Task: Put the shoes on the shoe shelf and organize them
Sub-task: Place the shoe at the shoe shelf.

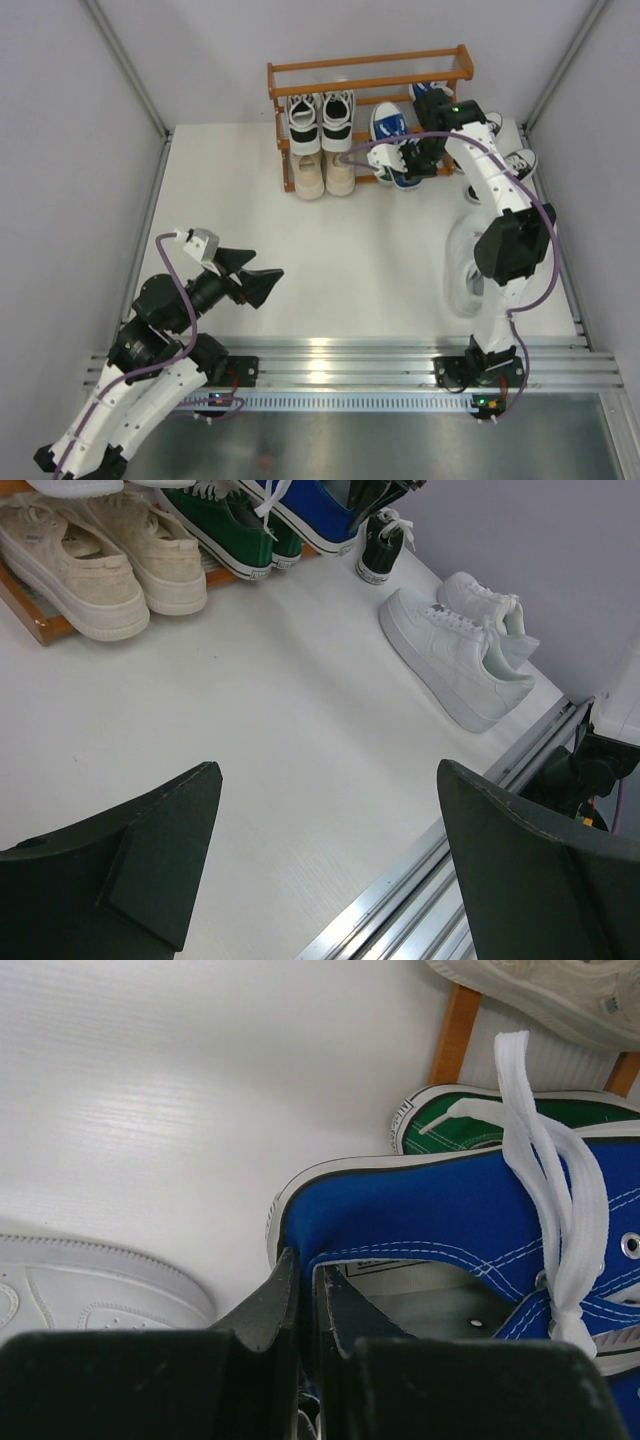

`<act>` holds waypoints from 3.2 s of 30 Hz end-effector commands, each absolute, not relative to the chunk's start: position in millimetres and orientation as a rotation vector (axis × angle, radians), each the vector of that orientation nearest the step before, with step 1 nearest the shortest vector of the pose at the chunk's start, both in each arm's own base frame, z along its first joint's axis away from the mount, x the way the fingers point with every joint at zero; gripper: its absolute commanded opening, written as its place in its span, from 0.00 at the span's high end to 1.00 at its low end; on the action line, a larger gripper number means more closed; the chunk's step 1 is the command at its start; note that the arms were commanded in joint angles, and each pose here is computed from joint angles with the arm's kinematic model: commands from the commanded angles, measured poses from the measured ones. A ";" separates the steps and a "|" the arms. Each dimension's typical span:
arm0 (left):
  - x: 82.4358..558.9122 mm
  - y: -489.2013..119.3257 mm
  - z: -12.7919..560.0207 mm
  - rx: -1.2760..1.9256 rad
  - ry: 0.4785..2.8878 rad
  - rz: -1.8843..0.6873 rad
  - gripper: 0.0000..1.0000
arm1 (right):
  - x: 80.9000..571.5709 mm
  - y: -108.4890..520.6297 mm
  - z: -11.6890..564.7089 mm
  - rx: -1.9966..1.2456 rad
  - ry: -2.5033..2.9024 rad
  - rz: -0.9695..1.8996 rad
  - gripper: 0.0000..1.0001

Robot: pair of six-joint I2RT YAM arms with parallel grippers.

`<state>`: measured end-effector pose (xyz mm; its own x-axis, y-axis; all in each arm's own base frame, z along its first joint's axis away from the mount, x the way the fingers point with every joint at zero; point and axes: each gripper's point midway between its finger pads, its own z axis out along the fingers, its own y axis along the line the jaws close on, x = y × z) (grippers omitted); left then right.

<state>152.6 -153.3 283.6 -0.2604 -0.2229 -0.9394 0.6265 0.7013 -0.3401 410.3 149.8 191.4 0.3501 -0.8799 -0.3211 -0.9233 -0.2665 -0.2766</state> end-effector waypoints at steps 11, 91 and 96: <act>156.5 -152.4 281.3 0.306 1.648 -0.831 0.05 | 498.1 149.5 275.9 -1.924 1.439 -0.221 1.00; 156.6 -149.0 273.1 0.284 1.649 -0.824 0.04 | 525.2 147.7 274.4 -1.646 1.544 -0.204 0.80; 155.8 -149.8 273.5 0.288 1.647 -0.829 0.04 | 524.6 140.0 274.3 -1.669 1.540 -0.231 0.78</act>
<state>155.8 -150.9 268.0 -0.2866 -0.2301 -0.9300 0.5943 0.7187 -0.3610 533.4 149.7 232.4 0.1777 -0.8981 -0.4022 -0.7914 0.1124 -0.6008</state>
